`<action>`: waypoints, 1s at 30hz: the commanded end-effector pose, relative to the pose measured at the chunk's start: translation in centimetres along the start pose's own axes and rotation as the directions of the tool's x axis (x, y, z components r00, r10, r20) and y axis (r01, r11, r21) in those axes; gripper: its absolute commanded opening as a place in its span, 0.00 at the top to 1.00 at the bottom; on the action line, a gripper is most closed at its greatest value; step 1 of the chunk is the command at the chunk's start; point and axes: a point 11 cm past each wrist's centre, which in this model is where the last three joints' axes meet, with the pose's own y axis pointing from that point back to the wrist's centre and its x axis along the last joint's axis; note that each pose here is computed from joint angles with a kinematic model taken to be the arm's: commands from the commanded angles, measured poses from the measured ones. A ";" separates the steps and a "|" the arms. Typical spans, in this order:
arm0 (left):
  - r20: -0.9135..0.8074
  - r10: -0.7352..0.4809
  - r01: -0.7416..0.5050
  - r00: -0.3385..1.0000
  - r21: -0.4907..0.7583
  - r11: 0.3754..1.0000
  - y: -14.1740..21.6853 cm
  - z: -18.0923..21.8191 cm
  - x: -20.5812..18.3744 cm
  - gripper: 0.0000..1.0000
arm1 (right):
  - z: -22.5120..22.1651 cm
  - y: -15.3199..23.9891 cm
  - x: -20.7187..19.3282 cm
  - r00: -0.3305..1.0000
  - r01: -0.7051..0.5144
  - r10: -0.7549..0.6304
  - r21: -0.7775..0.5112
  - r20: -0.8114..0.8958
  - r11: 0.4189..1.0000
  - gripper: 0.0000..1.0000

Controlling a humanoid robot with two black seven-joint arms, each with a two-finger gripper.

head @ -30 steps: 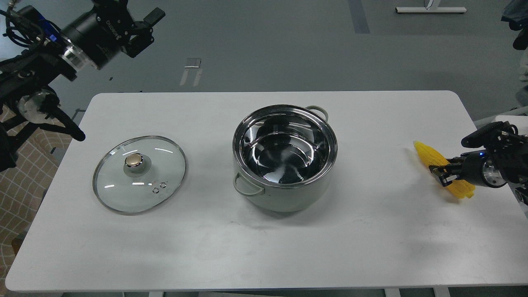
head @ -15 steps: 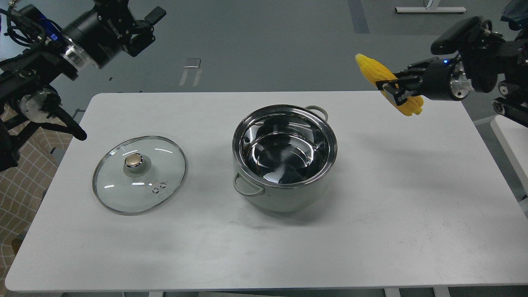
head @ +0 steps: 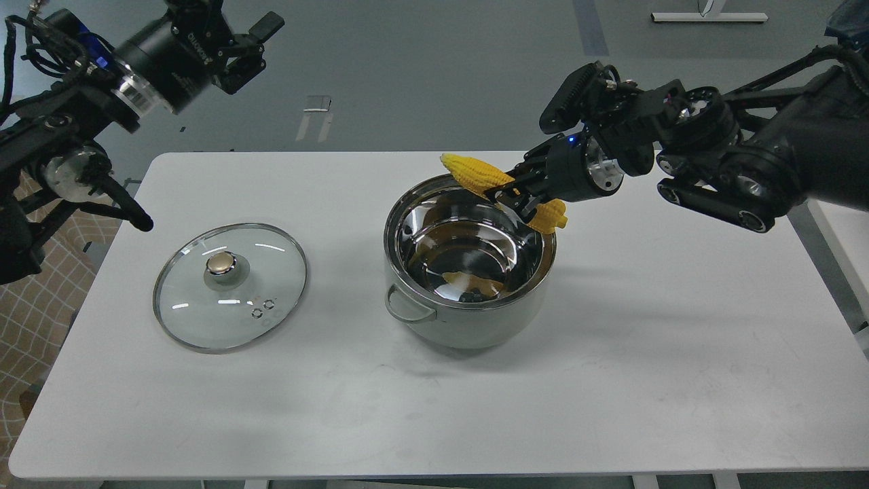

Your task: Open pot and put corn in

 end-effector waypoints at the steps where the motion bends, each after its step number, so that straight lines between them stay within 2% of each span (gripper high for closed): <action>1: -0.004 -0.003 0.003 1.000 -0.002 1.000 -0.2 -0.1 -0.2 0.05 | -1.1 -1.2 0.0 1.000 0.002 -0.002 0.027 0.014 1.000 0.96; 10: -0.007 -0.005 0.005 1.000 -0.003 1.000 -0.2 -0.2 -0.3 0.05 | -2.3 -2.6 -1.6 0.999 0.046 -0.047 0.053 0.017 0.997 0.74; 16: -0.005 -0.004 0.004 1.000 -0.002 1.000 -0.2 -0.1 -0.3 0.05 | -2.4 -3.2 -2.5 0.998 0.059 -0.061 0.058 0.026 0.997 0.65; 24: -0.003 -0.002 0.002 1.000 -0.003 1.000 -0.1 0.0 -0.1 0.05 | -2.5 -3.5 -2.5 0.998 0.054 -0.055 0.056 0.028 0.997 0.28; 27: -0.004 -0.003 0.003 1.000 -0.003 1.000 -0.1 0.0 -0.2 0.05 | -2.4 -3.5 -2.5 0.998 0.048 -0.050 0.056 0.042 0.997 0.22; 30: -0.005 -0.004 0.004 1.000 -0.003 1.000 -0.2 -0.1 -0.2 0.05 | -2.3 -3.5 -2.4 0.998 0.041 -0.043 0.054 0.045 0.998 0.19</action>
